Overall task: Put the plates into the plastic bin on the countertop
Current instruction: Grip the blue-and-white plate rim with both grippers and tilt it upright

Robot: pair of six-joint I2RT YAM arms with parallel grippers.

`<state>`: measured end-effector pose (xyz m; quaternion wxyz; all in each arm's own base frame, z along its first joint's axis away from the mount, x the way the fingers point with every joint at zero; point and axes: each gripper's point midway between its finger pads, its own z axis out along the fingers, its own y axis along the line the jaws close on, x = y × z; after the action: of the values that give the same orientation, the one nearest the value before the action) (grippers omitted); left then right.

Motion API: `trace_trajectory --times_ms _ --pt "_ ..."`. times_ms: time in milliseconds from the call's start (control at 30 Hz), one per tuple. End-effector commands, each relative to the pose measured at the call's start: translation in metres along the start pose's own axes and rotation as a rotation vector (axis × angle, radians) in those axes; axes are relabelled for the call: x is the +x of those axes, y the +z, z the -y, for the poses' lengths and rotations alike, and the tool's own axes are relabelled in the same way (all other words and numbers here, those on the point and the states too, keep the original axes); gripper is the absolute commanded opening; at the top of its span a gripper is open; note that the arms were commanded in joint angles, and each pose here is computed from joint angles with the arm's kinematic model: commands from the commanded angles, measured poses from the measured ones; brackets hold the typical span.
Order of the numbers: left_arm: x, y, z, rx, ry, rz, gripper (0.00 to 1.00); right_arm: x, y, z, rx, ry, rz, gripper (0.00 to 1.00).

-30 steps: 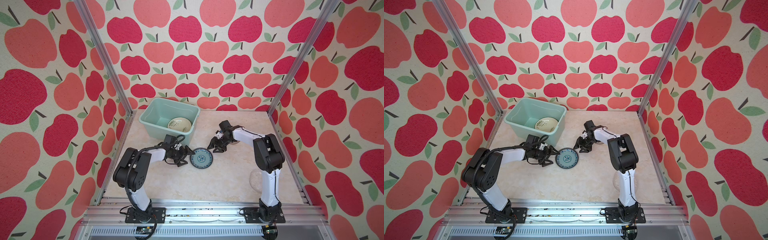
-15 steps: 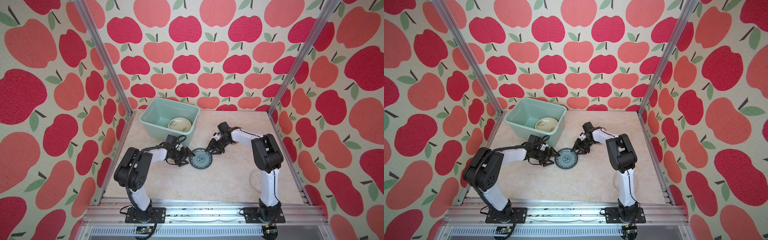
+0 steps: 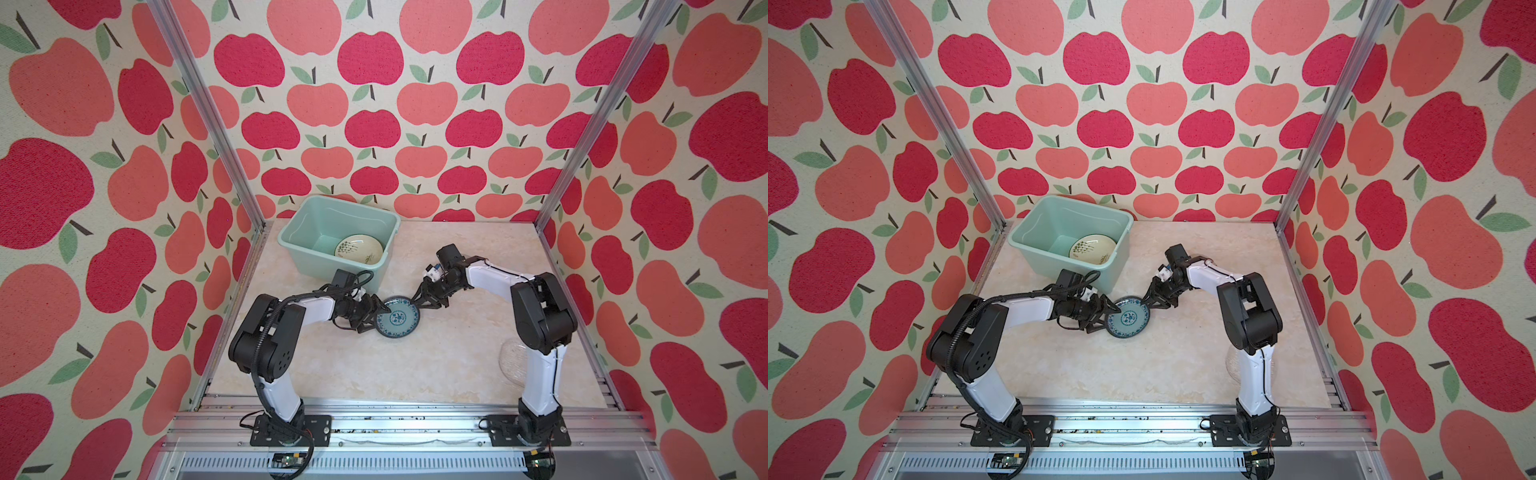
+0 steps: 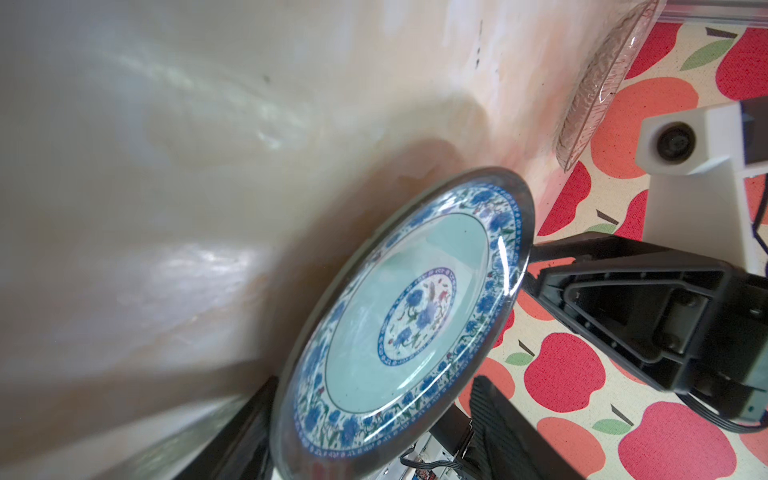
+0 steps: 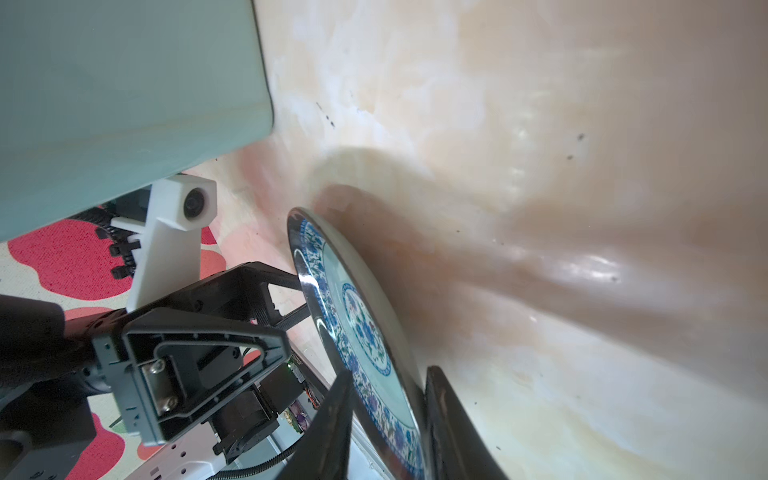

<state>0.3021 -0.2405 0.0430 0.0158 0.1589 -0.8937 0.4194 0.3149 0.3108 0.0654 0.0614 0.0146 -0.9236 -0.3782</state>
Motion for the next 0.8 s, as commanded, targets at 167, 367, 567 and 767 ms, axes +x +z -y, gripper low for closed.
trace_trajectory --times_ms 167,367,567,767 --pt "0.006 0.003 -0.009 -0.052 -0.009 -0.007 0.74 0.019 0.001 -0.029 -0.045 -0.044 -0.032 0.28" --pt "0.007 -0.002 -0.005 -0.047 0.001 0.002 0.74 0.020 -0.004 -0.027 -0.023 -0.041 -0.016 0.15" --pt "0.011 -0.015 0.005 -0.035 0.023 0.025 0.74 0.028 -0.012 -0.028 -0.023 -0.044 -0.003 0.09" --pt "0.023 -0.040 0.021 -0.016 0.064 0.064 0.75 0.048 -0.029 -0.025 0.009 -0.088 -0.001 0.07"
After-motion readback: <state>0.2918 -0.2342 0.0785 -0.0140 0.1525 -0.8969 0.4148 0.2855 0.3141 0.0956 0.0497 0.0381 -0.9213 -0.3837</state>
